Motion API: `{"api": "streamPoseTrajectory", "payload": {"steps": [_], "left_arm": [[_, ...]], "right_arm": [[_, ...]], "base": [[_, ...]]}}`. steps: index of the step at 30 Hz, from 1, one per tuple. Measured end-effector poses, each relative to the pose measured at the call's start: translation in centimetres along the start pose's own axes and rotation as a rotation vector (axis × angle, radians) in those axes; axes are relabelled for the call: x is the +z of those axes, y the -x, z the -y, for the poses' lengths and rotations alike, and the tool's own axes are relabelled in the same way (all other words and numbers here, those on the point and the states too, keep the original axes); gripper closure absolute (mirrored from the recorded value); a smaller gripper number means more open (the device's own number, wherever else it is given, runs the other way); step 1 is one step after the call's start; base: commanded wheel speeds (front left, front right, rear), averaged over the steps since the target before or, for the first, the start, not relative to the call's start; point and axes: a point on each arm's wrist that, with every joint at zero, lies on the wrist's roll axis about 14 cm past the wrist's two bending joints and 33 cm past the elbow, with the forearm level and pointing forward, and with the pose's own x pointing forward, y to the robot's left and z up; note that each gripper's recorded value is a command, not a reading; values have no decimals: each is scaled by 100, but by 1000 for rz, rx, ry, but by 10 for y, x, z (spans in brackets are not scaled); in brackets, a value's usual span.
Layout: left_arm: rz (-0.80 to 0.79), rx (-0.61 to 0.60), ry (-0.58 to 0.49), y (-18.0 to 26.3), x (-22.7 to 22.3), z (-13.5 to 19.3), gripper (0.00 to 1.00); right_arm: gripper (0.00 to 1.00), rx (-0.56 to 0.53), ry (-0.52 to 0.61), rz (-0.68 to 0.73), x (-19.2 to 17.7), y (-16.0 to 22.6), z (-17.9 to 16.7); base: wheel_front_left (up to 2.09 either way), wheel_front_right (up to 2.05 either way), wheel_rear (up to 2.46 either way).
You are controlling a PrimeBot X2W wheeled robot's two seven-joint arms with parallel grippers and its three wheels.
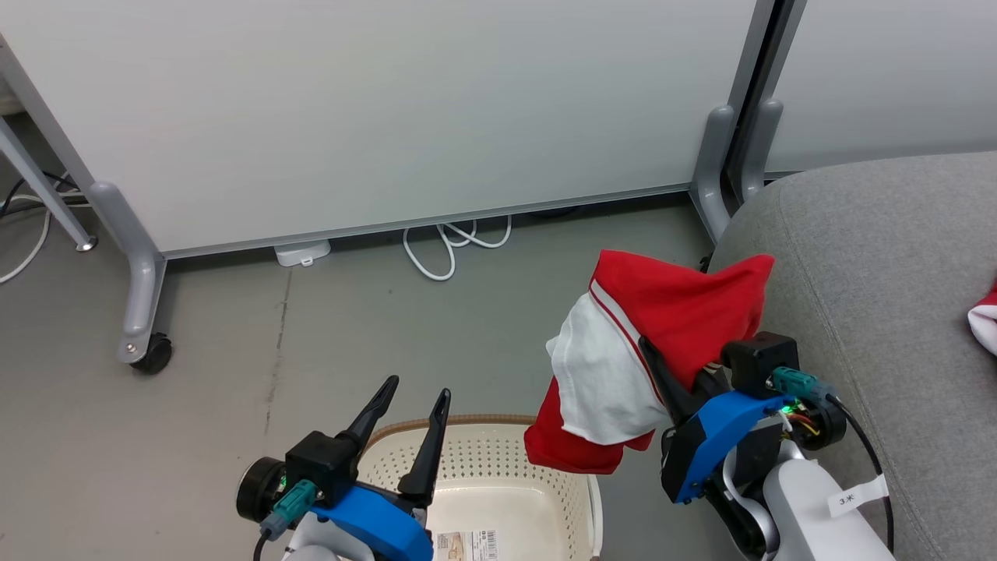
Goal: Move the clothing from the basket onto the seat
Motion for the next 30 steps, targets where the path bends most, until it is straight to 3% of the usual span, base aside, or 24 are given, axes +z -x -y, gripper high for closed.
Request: {"api": "streamPoseTrajectory", "payload": {"steps": [15,30], "left_arm": [[-14,-48,-1,-13,-4,12,0],[-55,-260,-6,-50,-16,72,0]], "right_arm": [[100,-57,-12,0,-1,12,19],[100,-272,-46,20,-5,64,84]], "base": [[0,0,0],[0,0,0]]}}
